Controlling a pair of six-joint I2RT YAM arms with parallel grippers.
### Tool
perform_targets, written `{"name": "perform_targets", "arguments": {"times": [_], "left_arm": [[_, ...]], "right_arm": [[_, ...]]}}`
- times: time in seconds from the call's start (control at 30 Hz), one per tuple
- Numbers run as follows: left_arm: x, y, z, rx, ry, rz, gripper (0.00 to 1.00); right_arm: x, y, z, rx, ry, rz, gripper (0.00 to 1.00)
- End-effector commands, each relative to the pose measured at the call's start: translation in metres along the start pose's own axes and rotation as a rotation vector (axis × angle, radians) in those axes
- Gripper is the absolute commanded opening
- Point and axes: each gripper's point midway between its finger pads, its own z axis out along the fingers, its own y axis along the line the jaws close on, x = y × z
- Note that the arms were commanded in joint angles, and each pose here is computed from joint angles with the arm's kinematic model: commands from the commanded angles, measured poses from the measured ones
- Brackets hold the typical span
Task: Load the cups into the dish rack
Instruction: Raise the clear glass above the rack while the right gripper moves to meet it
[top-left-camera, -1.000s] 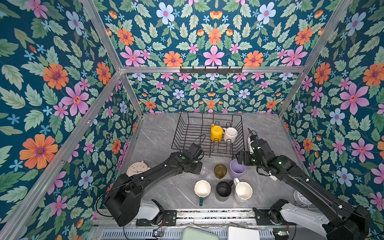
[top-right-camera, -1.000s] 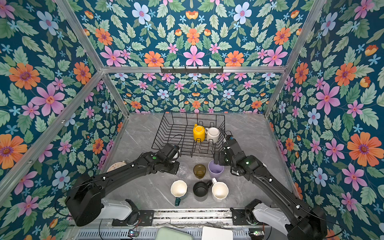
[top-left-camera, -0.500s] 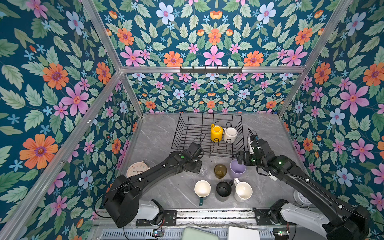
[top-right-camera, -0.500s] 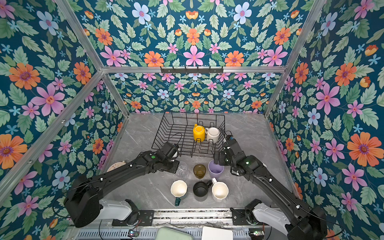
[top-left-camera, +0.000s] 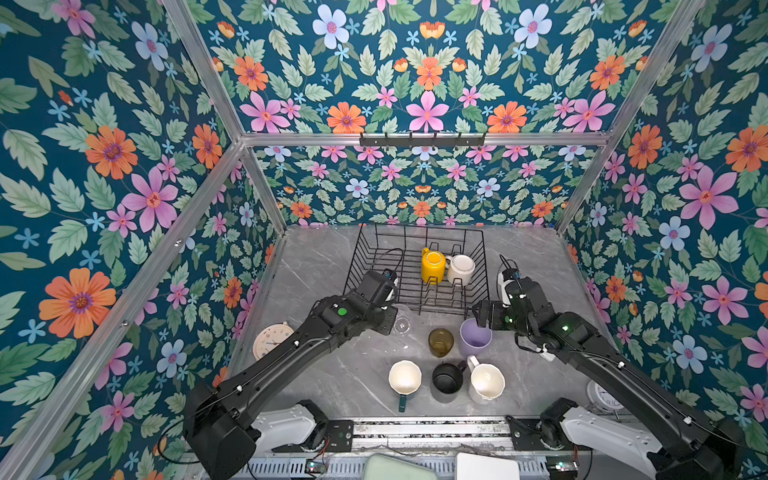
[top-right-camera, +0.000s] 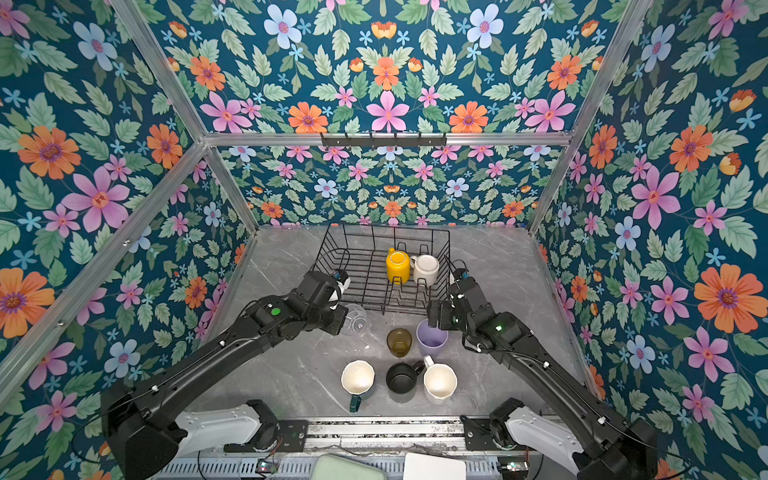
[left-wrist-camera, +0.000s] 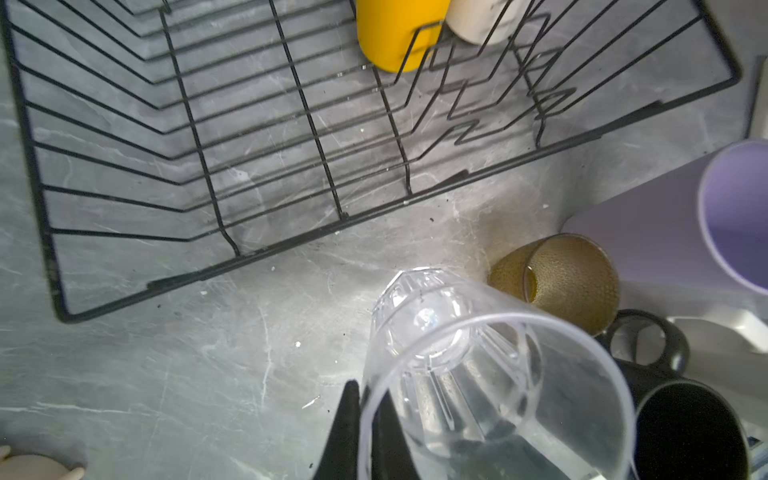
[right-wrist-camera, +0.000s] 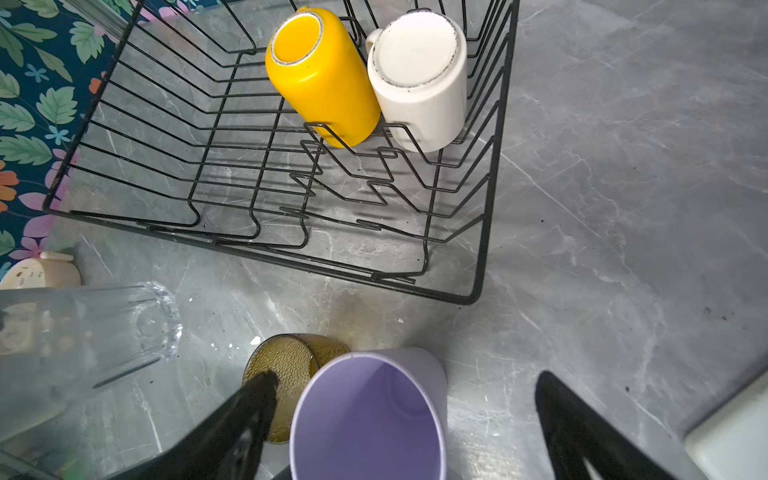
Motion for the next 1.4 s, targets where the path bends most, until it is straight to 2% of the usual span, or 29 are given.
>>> {"name": "perform_targets", "arguments": {"times": [0.0, 0.1, 0.23, 0.47, 0.6, 0.97, 1.37], "left_arm": [[-0.024, -0.014, -0.023, 0.100, -0.089, 0.018, 0.00], [-0.052, -0.030, -0.046, 0.203, -0.199, 0.014, 0.00], [-0.075, -0.042, -0.060, 0.320, -0.294, 0.003, 0.00], [-0.109, -0.028, -0.081, 0.601, -0.434, -0.125, 0.00], [-0.120, -0.035, -0.098, 0.761, -0.510, -0.105, 0.00], [-0.122, -0.058, -0.109, 1.101, -0.559, -0.031, 0.00], [-0.117, -0.066, -0.108, 1.213, -0.526, 0.033, 0.00]], "right_arm": [[-0.010, 0.010, -0.004, -0.049, -0.033, 0.013, 0.97], [-0.015, 0.020, -0.007, -0.104, -0.054, 0.017, 0.97], [-0.019, 0.032, -0.013, -0.176, -0.080, 0.025, 0.97], [-0.026, 0.053, -0.035, -0.347, -0.168, 0.031, 0.99], [-0.032, 0.071, -0.053, -0.493, -0.242, 0.019, 0.99], [-0.051, 0.122, -0.108, -0.865, -0.405, -0.069, 0.99], [-0.060, 0.158, -0.139, -1.108, -0.440, -0.179, 0.99]]}}
